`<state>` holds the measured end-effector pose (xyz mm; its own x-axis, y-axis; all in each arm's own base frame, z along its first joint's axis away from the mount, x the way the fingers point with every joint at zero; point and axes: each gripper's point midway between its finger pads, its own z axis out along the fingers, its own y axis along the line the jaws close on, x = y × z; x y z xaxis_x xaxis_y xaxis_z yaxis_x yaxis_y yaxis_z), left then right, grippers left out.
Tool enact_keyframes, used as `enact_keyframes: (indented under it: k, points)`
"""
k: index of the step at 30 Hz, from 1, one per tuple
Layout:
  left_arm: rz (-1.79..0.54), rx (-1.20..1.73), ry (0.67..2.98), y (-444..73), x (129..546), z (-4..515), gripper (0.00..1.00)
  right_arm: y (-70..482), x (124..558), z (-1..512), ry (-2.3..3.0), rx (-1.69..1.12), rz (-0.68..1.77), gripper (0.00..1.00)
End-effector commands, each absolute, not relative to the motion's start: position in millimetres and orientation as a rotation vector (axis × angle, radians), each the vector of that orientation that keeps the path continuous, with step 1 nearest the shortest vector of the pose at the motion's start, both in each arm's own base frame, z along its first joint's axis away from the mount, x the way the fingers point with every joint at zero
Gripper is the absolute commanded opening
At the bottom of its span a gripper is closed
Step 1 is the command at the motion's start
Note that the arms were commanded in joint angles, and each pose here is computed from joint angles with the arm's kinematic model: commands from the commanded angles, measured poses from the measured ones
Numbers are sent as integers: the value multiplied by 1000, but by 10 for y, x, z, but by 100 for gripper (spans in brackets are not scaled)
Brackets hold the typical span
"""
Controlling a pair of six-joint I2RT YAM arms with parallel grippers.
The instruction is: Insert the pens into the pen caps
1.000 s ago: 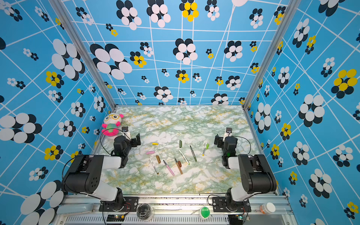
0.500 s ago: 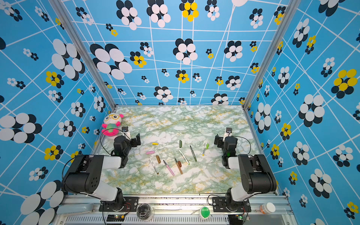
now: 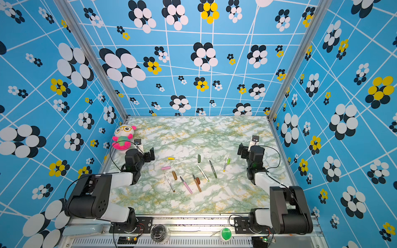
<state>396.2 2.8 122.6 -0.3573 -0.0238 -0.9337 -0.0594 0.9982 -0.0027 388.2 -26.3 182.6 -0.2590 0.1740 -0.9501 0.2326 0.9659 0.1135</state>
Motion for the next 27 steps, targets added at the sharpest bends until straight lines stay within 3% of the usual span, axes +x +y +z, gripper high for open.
enact_keyframes:
  k: [1,4,7,12,20,27]
  points:
    - [-7,-265,1892,141,3929,1685,99,-446,3615,1872,1864,674,36,99]
    - [-184,-486,1819,198,3831,2015,99,-206,3597,2151,1786,617,245,99]
    - [-364,-451,1748,51,3766,2359,99,70,3635,2393,1765,520,425,98]
    - [-433,-428,1802,-80,3649,2653,99,451,3764,2388,1969,404,499,92]
    - [-423,-359,2020,-308,3407,2462,98,1476,3711,2208,2287,29,473,85]
    - [-490,-413,2071,-405,3154,2191,97,2390,3304,1744,2530,-440,401,75]
